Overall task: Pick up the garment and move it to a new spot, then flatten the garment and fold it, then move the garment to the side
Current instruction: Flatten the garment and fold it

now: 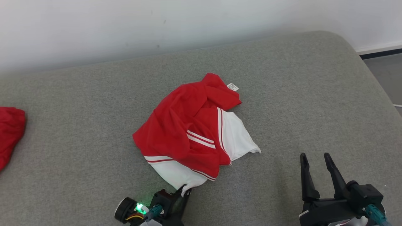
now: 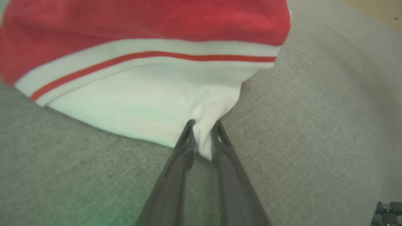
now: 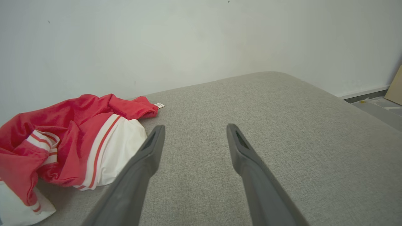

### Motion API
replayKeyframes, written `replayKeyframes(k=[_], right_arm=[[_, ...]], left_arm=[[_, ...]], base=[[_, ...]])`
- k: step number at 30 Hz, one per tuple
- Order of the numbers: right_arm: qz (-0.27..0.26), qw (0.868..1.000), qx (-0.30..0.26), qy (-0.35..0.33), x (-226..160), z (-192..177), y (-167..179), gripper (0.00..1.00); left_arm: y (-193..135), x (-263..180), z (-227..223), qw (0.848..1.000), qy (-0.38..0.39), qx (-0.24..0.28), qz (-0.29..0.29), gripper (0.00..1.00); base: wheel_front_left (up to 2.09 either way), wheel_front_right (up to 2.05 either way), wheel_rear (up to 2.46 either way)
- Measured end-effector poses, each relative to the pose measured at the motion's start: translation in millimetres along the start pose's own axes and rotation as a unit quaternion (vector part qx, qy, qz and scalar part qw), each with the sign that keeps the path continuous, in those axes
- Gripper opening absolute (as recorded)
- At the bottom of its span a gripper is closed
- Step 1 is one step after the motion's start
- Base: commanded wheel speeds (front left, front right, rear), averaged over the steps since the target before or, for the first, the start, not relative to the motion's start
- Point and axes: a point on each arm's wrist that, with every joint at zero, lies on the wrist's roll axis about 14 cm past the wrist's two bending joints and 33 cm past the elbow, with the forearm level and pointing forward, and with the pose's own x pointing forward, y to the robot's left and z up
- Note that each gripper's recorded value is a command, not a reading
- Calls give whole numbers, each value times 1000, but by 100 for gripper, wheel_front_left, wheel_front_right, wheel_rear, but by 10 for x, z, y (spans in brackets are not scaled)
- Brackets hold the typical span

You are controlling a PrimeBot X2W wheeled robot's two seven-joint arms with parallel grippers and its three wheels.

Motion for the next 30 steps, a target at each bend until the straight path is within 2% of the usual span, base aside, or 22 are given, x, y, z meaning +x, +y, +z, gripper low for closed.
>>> replayKeyframes(k=[5,8,9,14,19,24,30], right_arm=[[5,1000,1,-5,37,25,34,100],[13,1000,2,-6,60,23,85,100],[24,1000,4,-7,84,26,158,100],[44,999,6,-12,120,54,293,100],[44,999,7,-16,110,87,290,100],[25,1000,9,-16,71,88,166,100],[1,1000,15,-17,9,94,17,100]], left_arm=[[100,-14,131,999,-27,-12,20,0],[309,-58,380,997,-65,-10,45,0],[569,-134,643,992,-101,3,75,0],[1299,-541,1371,969,-185,63,153,0],[1827,-986,2141,936,-248,139,208,0],[1954,-1113,2690,919,-272,188,213,0],[1914,-1071,3052,910,-286,226,199,0]], base=[[0,0,0],[0,0,0],[0,0,0],[0,0,0],[0,0,0],[0,0,0],[0,0,0]])
